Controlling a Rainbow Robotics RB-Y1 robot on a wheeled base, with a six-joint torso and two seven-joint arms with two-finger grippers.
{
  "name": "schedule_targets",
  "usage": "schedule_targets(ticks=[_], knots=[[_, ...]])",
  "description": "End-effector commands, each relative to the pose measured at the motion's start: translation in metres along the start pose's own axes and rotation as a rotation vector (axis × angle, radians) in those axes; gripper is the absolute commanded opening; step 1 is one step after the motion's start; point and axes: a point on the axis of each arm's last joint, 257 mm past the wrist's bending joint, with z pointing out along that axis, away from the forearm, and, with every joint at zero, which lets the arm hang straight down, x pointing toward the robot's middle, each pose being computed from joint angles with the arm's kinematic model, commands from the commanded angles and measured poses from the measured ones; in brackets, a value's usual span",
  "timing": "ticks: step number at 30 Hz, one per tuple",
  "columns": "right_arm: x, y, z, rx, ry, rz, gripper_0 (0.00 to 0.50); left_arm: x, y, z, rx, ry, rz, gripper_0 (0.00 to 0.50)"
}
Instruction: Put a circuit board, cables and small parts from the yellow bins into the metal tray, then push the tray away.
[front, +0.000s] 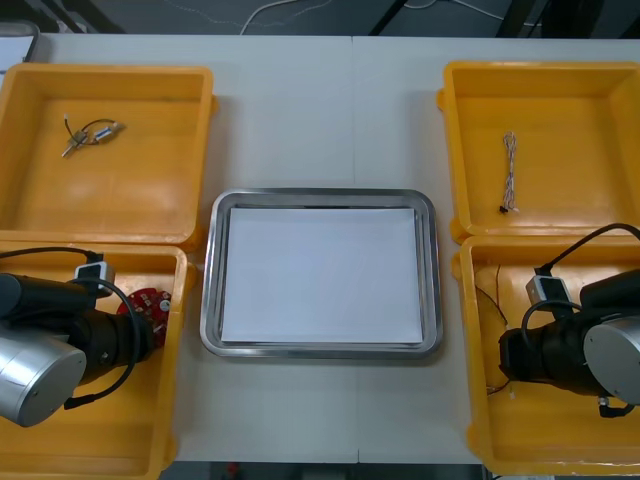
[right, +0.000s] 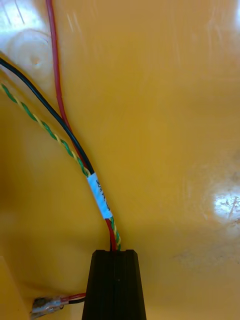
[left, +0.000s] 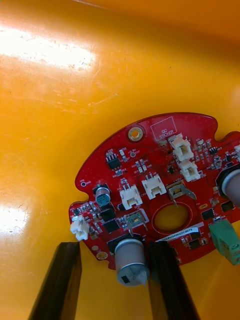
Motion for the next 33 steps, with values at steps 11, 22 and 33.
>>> schedule_targets(ticks=[11,22,33], knots=[[-0.016,-0.012,-0.031,-0.005,-0.014,0.016,0.38,0.003,-0.009,0.0,0.016,-0.002,-0.034,0.031],[-0.013,-0.005,-0.031,-0.031,-0.002,0.024,0.5,0.003,0.04,-0.009,-0.015,0.02,0.062,0.038],[-0.009,0.006,-0.002,-0.056,-0.013,0.041,0.5,0.001,0.087,-0.022,-0.053,0.028,0.157,0.038]])
